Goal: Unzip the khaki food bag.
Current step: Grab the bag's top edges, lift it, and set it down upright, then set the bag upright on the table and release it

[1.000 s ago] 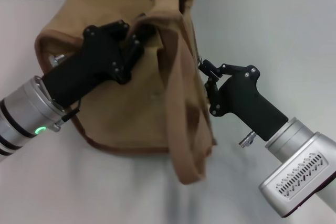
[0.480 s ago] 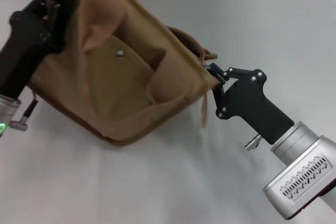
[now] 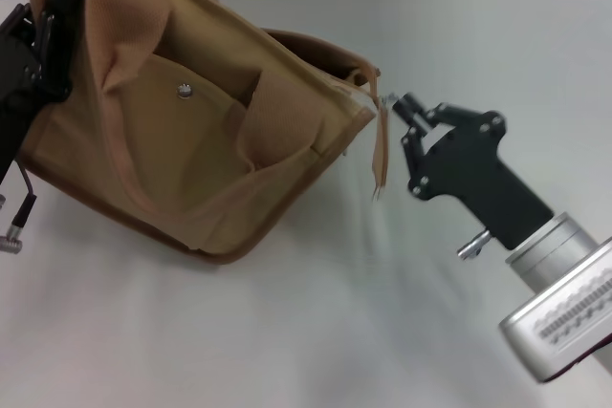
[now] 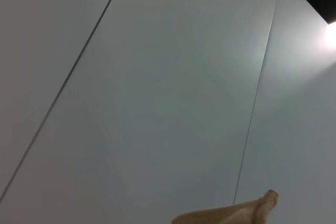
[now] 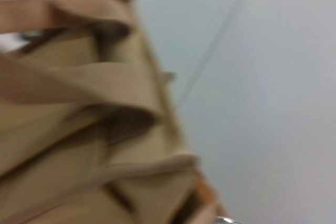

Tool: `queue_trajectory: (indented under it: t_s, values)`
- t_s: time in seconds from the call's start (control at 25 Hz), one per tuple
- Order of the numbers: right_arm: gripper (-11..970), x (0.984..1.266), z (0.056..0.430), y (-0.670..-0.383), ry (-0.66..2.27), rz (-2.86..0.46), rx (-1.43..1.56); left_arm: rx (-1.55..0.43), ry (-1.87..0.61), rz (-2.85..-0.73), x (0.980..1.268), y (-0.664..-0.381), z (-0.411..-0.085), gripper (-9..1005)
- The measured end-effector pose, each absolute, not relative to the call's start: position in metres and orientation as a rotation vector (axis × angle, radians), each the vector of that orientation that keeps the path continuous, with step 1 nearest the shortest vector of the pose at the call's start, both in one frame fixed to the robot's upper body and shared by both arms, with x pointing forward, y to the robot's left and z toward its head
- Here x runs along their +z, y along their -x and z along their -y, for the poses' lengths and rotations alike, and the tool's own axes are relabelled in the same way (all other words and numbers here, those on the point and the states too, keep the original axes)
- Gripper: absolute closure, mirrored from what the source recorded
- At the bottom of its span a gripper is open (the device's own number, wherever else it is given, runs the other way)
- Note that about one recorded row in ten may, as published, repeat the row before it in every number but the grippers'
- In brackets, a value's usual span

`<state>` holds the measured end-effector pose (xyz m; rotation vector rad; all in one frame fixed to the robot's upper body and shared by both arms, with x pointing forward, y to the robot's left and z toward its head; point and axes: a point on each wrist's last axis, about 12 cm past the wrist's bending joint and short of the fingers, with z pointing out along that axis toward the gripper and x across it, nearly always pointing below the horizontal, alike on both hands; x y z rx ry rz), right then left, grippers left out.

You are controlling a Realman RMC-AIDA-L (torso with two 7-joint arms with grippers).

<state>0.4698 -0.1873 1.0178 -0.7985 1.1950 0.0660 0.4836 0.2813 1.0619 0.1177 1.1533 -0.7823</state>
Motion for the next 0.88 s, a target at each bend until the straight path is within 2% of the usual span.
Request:
queue_trajectory:
  t_s: [0.32,0.56,0.76,0.88]
  values:
    - [850,1.022,0.198,-0.499,0.639,-1.336,0.288,-0.769,-0.11,-1.166,1.06,-0.481,-0.284,912]
    - [621,1.03,0.198,-0.521,0.655,-1.392,0.529,-0.764,-0.105,-1.183,1.057,-0.479,-0.285,913]
    - [384,1.037,0.191,-0.536,0.692,-1.414,0.614,-0.76,-0.102,-1.198,1.055,-0.479,-0.285,914]
    - [368,1.039,0.185,-0.546,0.708,-1.448,0.616,-0.759,-0.102,-1.203,1.055,-0.479,-0.285,915]
